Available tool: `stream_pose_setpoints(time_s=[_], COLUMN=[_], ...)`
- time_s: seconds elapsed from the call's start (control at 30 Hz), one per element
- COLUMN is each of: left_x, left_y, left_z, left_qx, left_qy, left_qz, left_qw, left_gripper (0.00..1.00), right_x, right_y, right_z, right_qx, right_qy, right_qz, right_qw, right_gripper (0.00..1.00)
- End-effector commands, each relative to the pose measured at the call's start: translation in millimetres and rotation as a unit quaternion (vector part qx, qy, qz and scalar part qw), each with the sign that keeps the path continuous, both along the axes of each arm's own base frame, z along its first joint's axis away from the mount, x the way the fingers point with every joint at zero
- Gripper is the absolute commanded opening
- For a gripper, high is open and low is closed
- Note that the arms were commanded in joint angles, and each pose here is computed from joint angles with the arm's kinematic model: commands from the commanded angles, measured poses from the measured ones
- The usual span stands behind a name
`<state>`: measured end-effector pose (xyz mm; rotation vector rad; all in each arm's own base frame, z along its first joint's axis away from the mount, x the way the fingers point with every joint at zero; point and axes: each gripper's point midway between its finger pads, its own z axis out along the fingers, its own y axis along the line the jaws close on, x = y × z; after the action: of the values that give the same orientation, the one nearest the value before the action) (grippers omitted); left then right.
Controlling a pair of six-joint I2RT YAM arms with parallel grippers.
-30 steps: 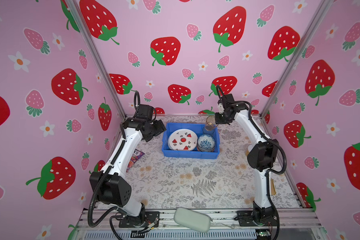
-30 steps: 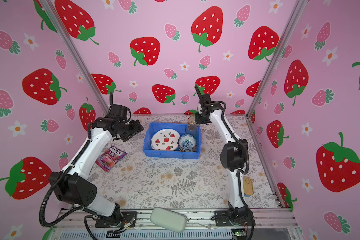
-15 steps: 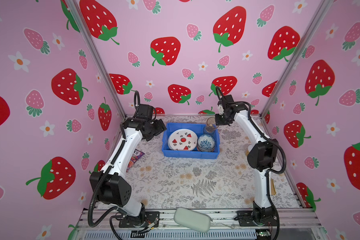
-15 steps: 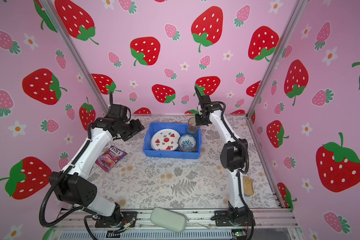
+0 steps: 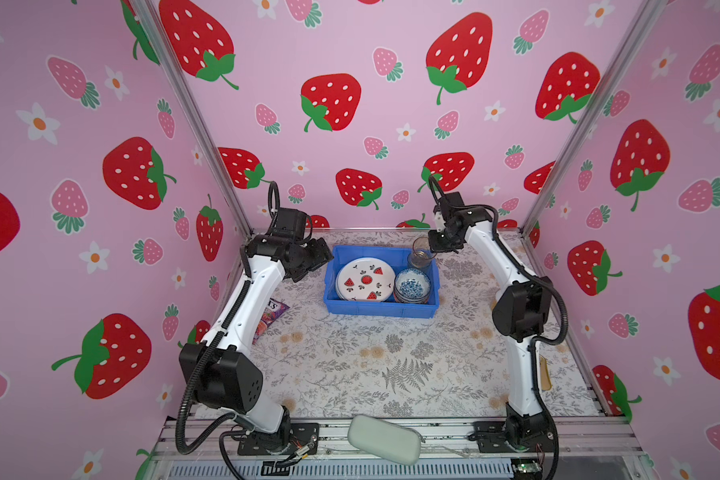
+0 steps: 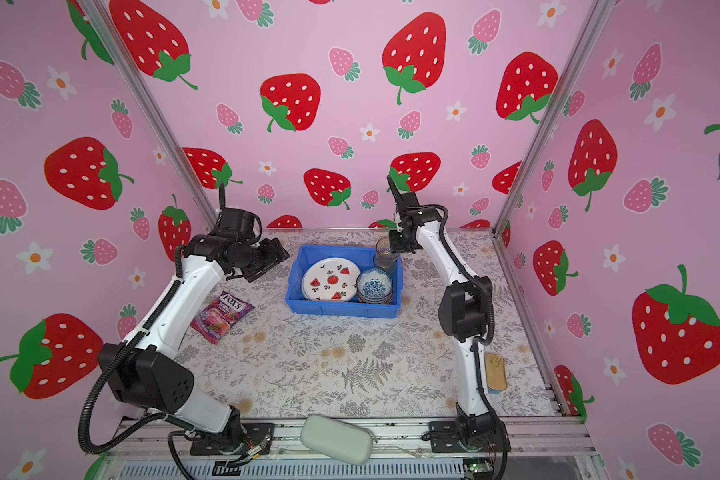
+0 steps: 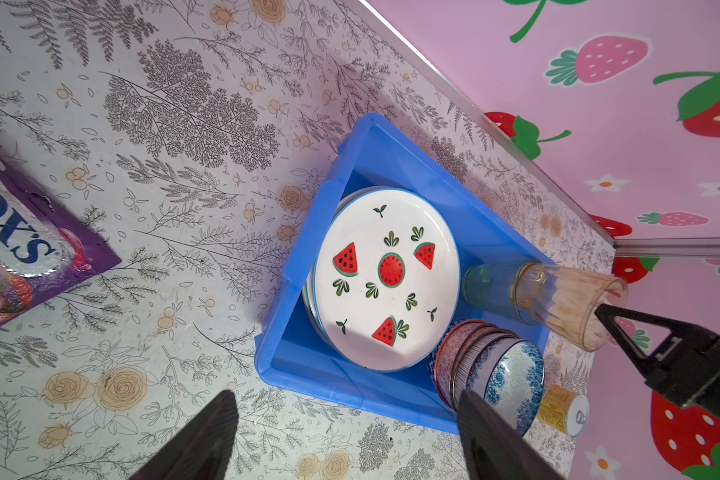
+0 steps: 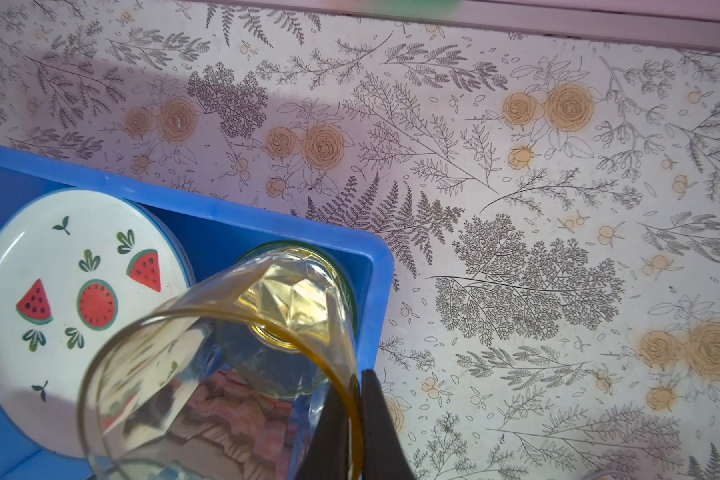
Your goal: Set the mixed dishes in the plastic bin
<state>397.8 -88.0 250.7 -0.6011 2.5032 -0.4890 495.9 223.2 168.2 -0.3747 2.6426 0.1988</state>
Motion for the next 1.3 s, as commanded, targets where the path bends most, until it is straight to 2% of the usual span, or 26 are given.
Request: stream_pose_setpoints(time_s=[0.0, 0.17, 0.33, 0.53, 0.6, 0.9, 1.0, 1.07, 1.27], left_x=[2.8, 2.7, 3.1, 2.5, 2.7, -3.9, -9.0, -11.5, -18.9], left_y=[0.2, 0.1, 0.2, 1.0, 1.7, 1.5, 5.8, 8.1, 6.1], left_z=[-1.5, -3.1, -6.8, -8.9, -8.4, 0.1, 6.9, 12.7, 31.4], left_qx=[-0.001, 0.000, 0.001, 0.003, 0.003, -0.001, 0.000, 0.001, 0.008], left_qy=[0.001, 0.003, 0.007, 0.009, 0.009, -0.001, -0.008, -0.021, -0.105], left_qz=[-0.002, -0.003, -0.004, -0.005, -0.004, -0.011, -0.009, -0.010, -0.044], left_qw=[1.000, 1.000, 1.000, 1.000, 1.000, 1.000, 1.000, 1.000, 0.993], left_gripper=[0.86, 0.86, 0.86, 0.86, 0.86, 0.88, 0.94, 0.99, 0.99], right_x=[0.4, 2.5, 4.4, 5.3, 5.6, -2.8, -8.2, -14.1, -33.1], right_y=[3.6, 8.4, 10.3, 12.2, 12.1, 6.5, -5.5, -14.6, -60.7], right_z=[-8.9, -12.9, -16.4, -15.2, -7.9, 62.3, 93.8, 113.0, 142.8], right_qx=[-0.012, -0.013, -0.012, -0.010, -0.008, 0.022, 0.036, 0.057, 0.086], right_qy=[0.005, 0.005, 0.006, 0.004, -0.003, -0.060, -0.085, -0.097, -0.144], right_qz=[0.008, 0.009, 0.009, 0.008, 0.008, 0.005, 0.000, 0.001, -0.022], right_qw=[1.000, 1.000, 1.000, 1.000, 1.000, 0.998, 0.996, 0.994, 0.986], right_gripper=[0.00, 0.02, 0.15, 0.38, 0.42, 0.51, 0.56, 0.59, 0.77])
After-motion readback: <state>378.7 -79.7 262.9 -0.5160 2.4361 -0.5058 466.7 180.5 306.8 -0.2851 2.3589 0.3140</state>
